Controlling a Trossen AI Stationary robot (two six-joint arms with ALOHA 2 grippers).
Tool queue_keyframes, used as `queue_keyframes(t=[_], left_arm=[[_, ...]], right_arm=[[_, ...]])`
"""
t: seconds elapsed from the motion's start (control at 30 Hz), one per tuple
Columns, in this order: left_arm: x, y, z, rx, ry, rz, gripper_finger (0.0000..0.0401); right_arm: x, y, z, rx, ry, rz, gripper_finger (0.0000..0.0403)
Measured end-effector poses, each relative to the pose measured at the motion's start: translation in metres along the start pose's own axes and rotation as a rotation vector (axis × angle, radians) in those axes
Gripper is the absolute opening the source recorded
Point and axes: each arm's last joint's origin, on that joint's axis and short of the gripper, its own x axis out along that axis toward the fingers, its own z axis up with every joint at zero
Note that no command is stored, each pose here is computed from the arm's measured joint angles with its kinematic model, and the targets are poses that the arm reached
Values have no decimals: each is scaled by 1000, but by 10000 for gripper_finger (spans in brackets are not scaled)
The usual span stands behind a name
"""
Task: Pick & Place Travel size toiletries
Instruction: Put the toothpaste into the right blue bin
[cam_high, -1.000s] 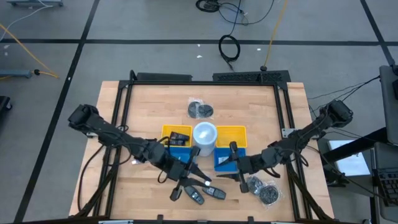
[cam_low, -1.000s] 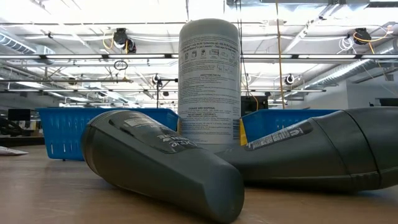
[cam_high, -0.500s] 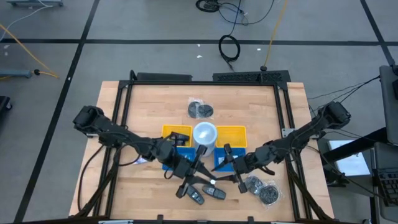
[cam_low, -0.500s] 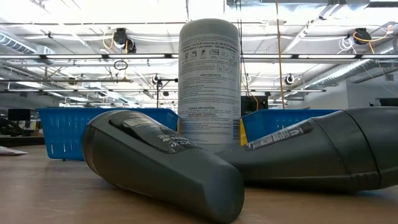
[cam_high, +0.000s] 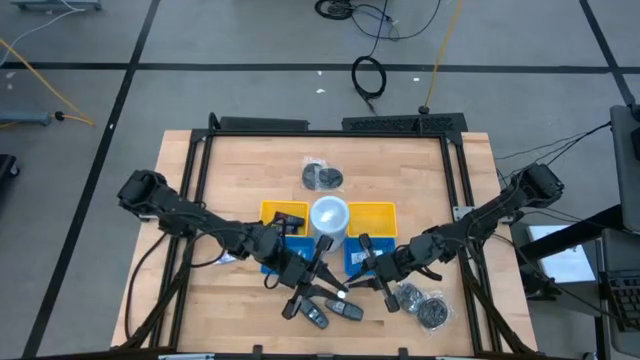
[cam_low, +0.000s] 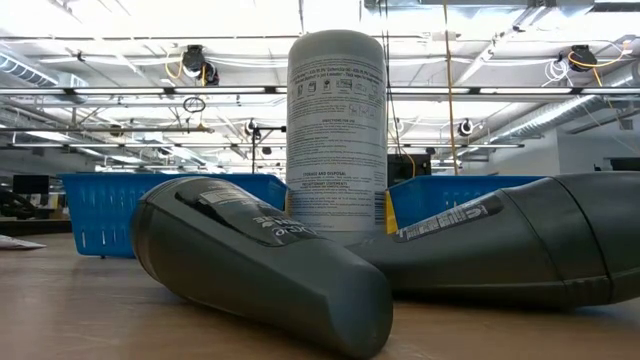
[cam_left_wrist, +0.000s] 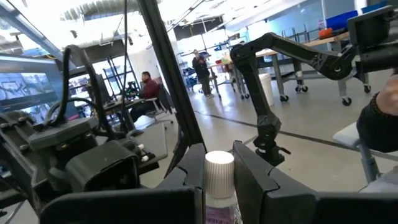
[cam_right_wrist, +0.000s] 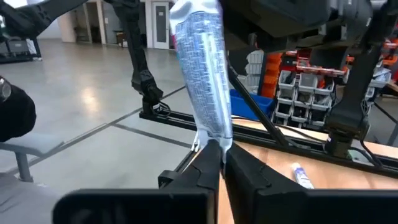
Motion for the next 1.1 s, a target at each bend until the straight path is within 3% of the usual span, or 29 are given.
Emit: queue_keyframes(t=[0.37,0.6,0.77,0.97,1.1], left_arm=[[0,1,-1,-14,9,20,97],[-1,-1,3,-48,-2,19,104],[0,-8,5,-10,-9,3,112],[1,-16,8,0,4,40,166],[2,-24,10,-64,17,79,205]], right_arm=[[0,2,-3,-5,30,23,1],[-2,4,-3,8,46,27,1],[-2,4,-5,10,69,27,0],[-2,4,-5,11,72,26,0],[-2,5,-7,39,94,30,0]])
